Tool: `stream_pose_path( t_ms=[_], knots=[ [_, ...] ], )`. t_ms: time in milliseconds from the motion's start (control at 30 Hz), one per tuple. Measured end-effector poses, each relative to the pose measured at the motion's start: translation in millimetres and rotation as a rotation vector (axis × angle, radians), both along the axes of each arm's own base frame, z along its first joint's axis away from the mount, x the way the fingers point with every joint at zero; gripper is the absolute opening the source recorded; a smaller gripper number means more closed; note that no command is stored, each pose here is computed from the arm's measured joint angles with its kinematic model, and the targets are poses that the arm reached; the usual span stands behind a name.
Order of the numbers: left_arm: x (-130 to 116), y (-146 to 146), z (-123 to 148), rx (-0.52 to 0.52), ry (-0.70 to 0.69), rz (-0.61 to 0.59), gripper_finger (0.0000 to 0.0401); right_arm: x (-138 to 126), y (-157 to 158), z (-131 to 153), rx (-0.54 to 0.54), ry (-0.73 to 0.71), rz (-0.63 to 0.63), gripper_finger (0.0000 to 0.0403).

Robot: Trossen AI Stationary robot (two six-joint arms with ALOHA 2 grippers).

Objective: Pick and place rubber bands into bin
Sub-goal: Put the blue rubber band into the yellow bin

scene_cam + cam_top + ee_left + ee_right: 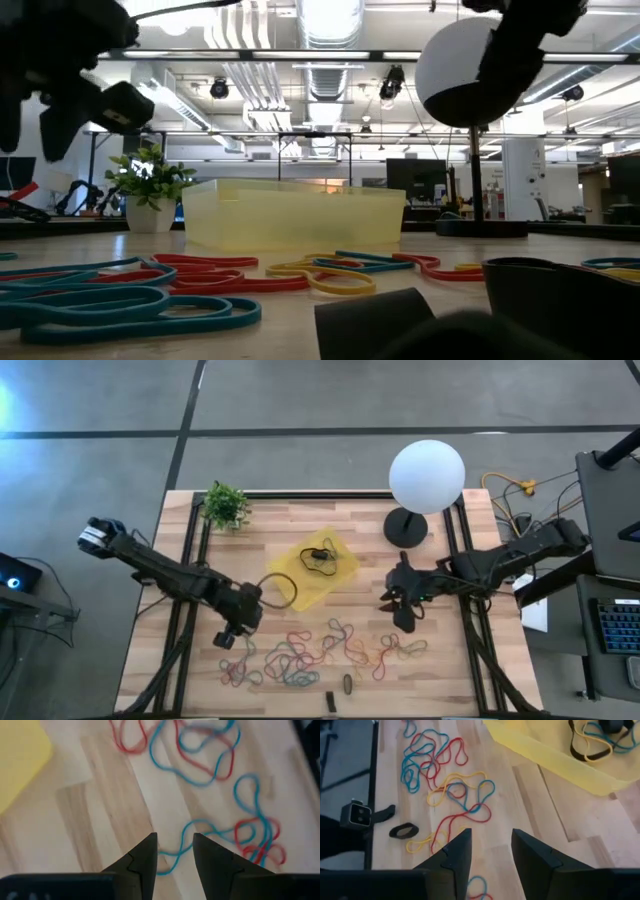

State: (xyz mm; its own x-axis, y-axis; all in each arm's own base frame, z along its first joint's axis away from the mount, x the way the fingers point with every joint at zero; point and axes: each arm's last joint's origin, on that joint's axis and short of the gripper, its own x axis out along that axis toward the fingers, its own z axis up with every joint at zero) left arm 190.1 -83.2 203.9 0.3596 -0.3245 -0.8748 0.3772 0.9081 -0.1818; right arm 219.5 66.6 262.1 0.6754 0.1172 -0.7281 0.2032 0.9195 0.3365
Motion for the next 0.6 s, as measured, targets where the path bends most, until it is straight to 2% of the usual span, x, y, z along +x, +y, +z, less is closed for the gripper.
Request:
stream_pose_path(
  t_ms=[300, 600],
  knots=[
    [6.3, -20.1, -31.8, 0.113, 0.109, -0.151, 0.0109, -14.7, -0.1, 4.4, 0.031, -0.083, -0.064, 0.013],
    [7.1, -28.5, -42.4, 0.194, 0.104, -0.249, 0.0109, -16.0, -1.3, 6.8, 0.013, -0.1, -0.068, 0.0123]
  ],
)
